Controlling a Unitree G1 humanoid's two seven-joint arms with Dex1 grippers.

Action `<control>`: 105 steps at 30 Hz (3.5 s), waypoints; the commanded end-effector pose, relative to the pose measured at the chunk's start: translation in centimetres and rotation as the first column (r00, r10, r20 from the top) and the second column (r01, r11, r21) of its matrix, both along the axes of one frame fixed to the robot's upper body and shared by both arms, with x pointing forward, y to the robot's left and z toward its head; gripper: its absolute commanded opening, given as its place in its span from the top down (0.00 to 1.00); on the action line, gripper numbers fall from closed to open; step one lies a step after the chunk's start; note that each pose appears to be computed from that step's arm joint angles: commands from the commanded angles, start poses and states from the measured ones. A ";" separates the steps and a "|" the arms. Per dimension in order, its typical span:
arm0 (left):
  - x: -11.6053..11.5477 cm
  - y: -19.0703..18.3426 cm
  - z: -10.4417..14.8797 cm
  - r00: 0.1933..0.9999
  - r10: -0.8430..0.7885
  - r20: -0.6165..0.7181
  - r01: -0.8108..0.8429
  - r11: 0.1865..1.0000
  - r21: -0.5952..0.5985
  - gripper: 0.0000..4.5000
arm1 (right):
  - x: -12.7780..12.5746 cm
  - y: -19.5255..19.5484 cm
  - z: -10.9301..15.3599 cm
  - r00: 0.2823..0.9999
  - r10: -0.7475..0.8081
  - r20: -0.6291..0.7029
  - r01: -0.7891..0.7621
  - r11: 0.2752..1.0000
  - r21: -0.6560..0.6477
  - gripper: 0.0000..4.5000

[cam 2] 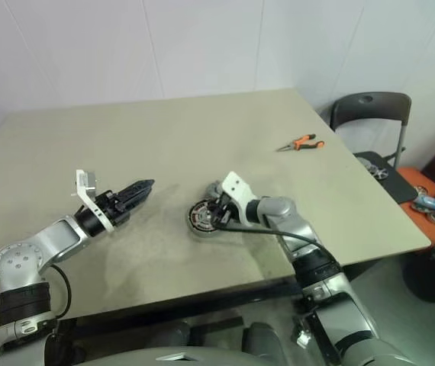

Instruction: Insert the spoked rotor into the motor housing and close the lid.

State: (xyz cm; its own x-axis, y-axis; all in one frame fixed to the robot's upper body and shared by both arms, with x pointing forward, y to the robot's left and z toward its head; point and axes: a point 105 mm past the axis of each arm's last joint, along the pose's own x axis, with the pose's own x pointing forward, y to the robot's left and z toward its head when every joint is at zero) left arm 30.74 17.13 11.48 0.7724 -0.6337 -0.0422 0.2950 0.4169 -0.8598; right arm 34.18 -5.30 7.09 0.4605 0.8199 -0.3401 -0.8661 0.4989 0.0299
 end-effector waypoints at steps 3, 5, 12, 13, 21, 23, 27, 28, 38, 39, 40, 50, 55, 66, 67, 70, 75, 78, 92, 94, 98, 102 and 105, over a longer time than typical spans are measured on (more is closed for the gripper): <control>0.3 -0.6 1.0 0.999 -0.013 0.044 0.014 1.000 -0.013 0.46 | 0.3 0.7 5.1 0.999 0.016 0.046 -0.023 0.986 0.168 0.86; 0.4 -0.7 1.1 0.999 -0.012 0.044 0.013 1.000 -0.029 0.46 | 0.3 0.7 4.3 1.000 0.008 0.010 -0.009 0.987 0.162 0.86; 0.7 -0.8 1.0 0.999 -0.008 0.043 0.009 1.000 -0.030 0.46 | -0.3 0.3 -2.3 0.999 0.034 0.014 -0.032 0.987 -0.159 0.86; 0.6 -0.7 0.9 0.999 -0.008 0.041 0.009 1.000 -0.028 0.46 | -0.5 0.2 -2.9 0.999 0.047 0.019 -0.043 0.981 -0.188 0.86; 0.7 -0.6 0.8 0.999 0.002 0.039 -0.001 1.000 -0.023 0.46 | 0.4 0.0 -0.7 0.999 0.023 0.048 -0.018 0.995 -0.097 0.86; 0.7 -0.9 0.8 0.999 -0.001 0.040 0.002 1.000 -0.026 0.46 | 0.6 0.1 1.3 0.998 0.017 0.058 -0.016 1.000 -0.012 0.86; 0.7 -1.2 0.7 0.999 -0.006 0.041 0.007 0.999 -0.031 0.46 | -0.6 -0.3 6.2 0.993 0.081 0.081 -0.091 0.987 0.134 0.86; 0.7 -1.2 0.7 0.999 -0.006 0.041 0.008 0.999 -0.031 0.46 | -1.0 -0.6 6.9 0.990 0.101 0.098 -0.113 0.986 0.123 0.86; 1.4 -1.4 0.5 0.999 -0.014 0.041 0.015 0.999 -0.038 0.46 | 5.0 -7.6 8.9 0.930 -0.152 0.335 0.181 0.982 -0.058 0.72; 1.3 -1.5 0.5 0.999 -0.014 0.040 0.015 0.999 -0.039 0.46 | 5.3 -8.2 9.1 0.929 -0.200 0.311 0.215 0.976 -0.016 0.65; 1.3 -1.6 0.4 0.999 -0.013 0.039 0.014 0.999 -0.039 0.46 | 5.5 -8.6 9.1 0.927 -0.241 0.288 0.247 0.969 0.015 0.58; 0.8 -1.7 0.0 0.999 -0.008 0.031 0.009 0.999 -0.035 0.46 | 1.4 -9.2 5.3 0.882 -0.256 -0.396 0.391 0.866 0.311 0.34; 0.9 -1.8 0.0 0.999 -0.015 0.029 0.016 0.999 -0.028 0.46 | -1.6 -7.7 4.5 0.994 -0.113 0.009 0.113 0.990 -0.078 0.34; 1.0 -2.0 -0.3 0.999 -0.026 0.020 0.026 0.999 -0.023 0.46 | -3.8 -5.0 6.5 0.441 0.832 0.336 -0.299 0.489 -0.820 0.34; 0.9 -2.1 -0.4 1.000 -0.023 0.020 0.023 0.999 -0.025 0.46 | -3.8 -4.7 6.2 0.390 0.866 0.313 -0.313 0.444 -0.840 0.34; 0.7 -2.2 -0.4 1.000 -0.008 0.026 0.009 0.999 -0.039 0.46 | -3.3 -4.0 5.4 0.282 0.924 0.256 -0.339 0.346 -0.875 0.34; 0.1 -1.8 -0.7 0.999 0.025 0.024 -0.024 0.999 -0.042 0.46 | -1.7 -2.4 4.6 0.233 0.939 0.253 -0.343 0.323 -0.882 0.34; -0.3 -1.4 -0.8 0.999 0.043 0.025 -0.042 0.998 -0.043 0.46 | -1.1 -1.8 3.8 0.204 0.951 0.231 -0.333 0.289 -0.898 0.34; -0.6 -1.8 -1.0 0.999 0.044 0.018 -0.043 0.998 -0.036 0.46 | -0.8 -1.9 1.2 0.171 0.972 0.163 -0.353 0.215 -0.911 0.34; -0.7 -1.9 -1.0 0.999 0.043 0.019 -0.042 0.998 -0.035 0.46 | -0.8 -1.9 1.3 0.169 0.972 0.166 -0.352 0.217 -0.911 0.34; -0.6 -1.7 -1.0 0.999 0.044 0.018 -0.043 0.998 -0.034 0.46 | -0.3 -1.4 2.0 0.170 0.968 0.185 -0.337 0.234 -0.912 0.34; -0.5 -1.8 -1.1 0.999 0.045 0.016 -0.044 0.998 -0.034 0.46 | -0.1 -1.5 1.7 0.180 0.968 0.174 -0.338 0.227 -0.913 0.48; -0.5 -1.9 -1.2 0.999 0.045 0.014 -0.044 0.998 -0.035 0.46 | -0.1 -1.3 1.5 0.180 0.968 0.177 -0.336 0.230 -0.913 0.70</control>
State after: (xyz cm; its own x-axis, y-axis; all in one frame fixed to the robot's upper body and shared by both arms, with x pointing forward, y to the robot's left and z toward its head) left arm 30.08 15.47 9.44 0.8017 -0.5964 -0.0395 0.2553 0.4015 -0.8796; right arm 33.77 -7.13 7.92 0.1096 0.5930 -0.7977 -0.3822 -0.7157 -0.5846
